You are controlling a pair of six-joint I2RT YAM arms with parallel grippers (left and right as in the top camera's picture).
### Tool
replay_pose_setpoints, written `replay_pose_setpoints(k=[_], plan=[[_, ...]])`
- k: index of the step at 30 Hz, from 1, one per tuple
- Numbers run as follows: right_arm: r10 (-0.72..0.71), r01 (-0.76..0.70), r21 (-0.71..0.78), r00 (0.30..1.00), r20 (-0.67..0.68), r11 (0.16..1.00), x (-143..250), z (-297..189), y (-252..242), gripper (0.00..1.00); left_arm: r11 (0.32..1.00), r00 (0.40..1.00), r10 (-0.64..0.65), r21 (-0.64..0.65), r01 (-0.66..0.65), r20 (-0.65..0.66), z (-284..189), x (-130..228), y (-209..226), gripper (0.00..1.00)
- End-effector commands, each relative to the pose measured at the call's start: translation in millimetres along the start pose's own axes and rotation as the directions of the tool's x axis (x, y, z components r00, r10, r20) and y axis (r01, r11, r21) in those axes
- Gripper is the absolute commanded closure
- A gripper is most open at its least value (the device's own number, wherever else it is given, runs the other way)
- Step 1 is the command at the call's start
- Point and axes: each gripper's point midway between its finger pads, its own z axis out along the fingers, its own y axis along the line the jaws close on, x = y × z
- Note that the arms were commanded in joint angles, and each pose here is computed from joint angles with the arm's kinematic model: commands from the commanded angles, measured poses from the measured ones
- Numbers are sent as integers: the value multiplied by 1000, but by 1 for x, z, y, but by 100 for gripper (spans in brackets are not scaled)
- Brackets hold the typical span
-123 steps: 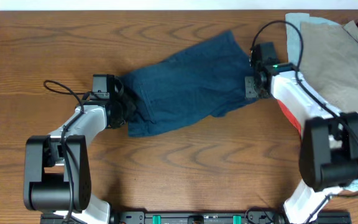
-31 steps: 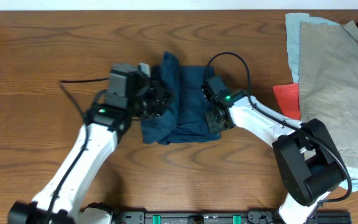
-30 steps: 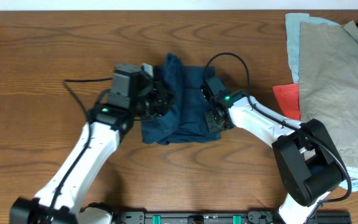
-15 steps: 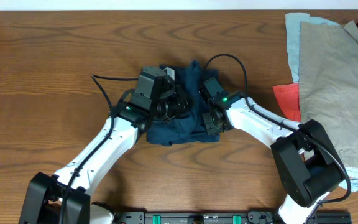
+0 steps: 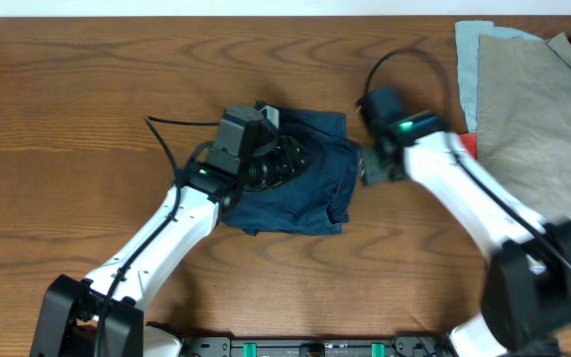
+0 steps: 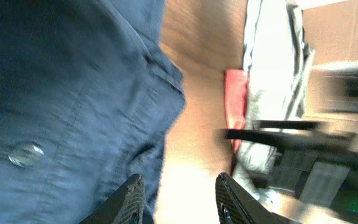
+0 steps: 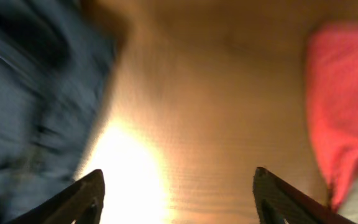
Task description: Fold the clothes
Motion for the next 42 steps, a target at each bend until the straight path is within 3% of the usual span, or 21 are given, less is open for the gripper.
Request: replay_pose_setpoints(k=[1,5,8,13,20,22,25,30,33,35,38,42], plan=[[-27,46,-188,994,101,981,-17,-39,22,30,988,985,128,-96,-118,114,-11,-33,15,60],[-120,158,-449,986,112,879,-8,-59,72,36,921,956,200,-374,-109,215,-30,-59,70,54],[-188,205,-552,978,89,808,8,-61,99,40,858,953,227,-505,-98,202,-37,-61,100,53],[-268,227,-580,963,15,782,34,-42,125,50,807,975,205,-579,-117,88,-29,-41,131,53],[-405,265,-586,906,-119,766,83,1,148,53,729,995,67,-676,-104,-80,-20,0,180,53],[-420,269,-550,892,-168,791,93,17,144,56,726,991,13,-680,-102,-135,-18,15,188,54],[-385,252,-443,890,-244,861,98,44,126,60,735,974,-76,-671,-91,-215,-20,40,190,71],[-193,189,-43,958,-209,981,61,75,58,59,799,905,-234,-601,-30,-356,-24,85,172,77],[-152,160,93,984,-91,983,27,79,33,52,822,851,-306,-570,9,-428,-30,109,157,77],[-172,175,89,984,-40,981,13,81,33,51,821,840,-318,-570,11,-441,-36,114,152,76],[-166,167,76,986,-21,983,5,78,34,51,835,872,-267,-551,-3,-410,-43,104,143,71],[-144,145,40,989,-13,989,5,64,37,47,818,959,-111,-572,-61,-261,-58,60,135,54]])
